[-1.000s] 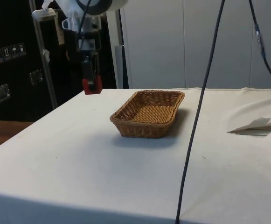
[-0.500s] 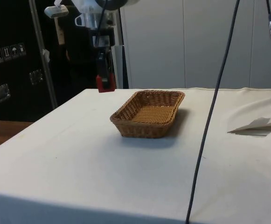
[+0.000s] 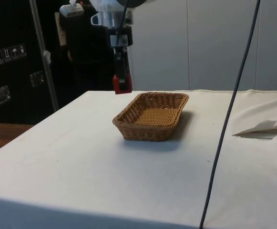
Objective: Pick up the cube and place it into the basket.
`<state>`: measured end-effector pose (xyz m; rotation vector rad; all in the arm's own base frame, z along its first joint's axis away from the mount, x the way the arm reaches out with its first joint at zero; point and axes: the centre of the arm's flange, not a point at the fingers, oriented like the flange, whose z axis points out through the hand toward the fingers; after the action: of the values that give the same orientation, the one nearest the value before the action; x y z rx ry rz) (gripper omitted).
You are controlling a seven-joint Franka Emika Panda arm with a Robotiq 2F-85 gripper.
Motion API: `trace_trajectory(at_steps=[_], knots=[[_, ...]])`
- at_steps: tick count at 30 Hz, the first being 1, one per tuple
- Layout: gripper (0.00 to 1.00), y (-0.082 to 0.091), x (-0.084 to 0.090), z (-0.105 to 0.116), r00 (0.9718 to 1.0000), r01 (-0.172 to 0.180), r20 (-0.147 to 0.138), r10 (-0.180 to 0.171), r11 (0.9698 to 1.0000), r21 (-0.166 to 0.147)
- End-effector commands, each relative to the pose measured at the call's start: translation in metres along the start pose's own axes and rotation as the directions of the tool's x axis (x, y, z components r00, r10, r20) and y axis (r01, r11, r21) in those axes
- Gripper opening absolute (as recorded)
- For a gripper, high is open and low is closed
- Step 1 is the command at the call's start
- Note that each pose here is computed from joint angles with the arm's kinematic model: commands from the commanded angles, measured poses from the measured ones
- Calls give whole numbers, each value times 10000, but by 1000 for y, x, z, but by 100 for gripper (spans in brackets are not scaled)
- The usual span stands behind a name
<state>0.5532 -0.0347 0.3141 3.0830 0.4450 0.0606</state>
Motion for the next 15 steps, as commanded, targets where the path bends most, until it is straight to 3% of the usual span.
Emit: trace_trajectory(at_steps=[1, 2, 15], knots=[[0, 0, -3, 0, 10000, -1, 18, 1, 10000, 10], [0, -1, -7, -1, 10000, 40, -53, -41, 10000, -87], [0, 8, -43, 13, 9998, 95, 169, -96, 9999, 50]])
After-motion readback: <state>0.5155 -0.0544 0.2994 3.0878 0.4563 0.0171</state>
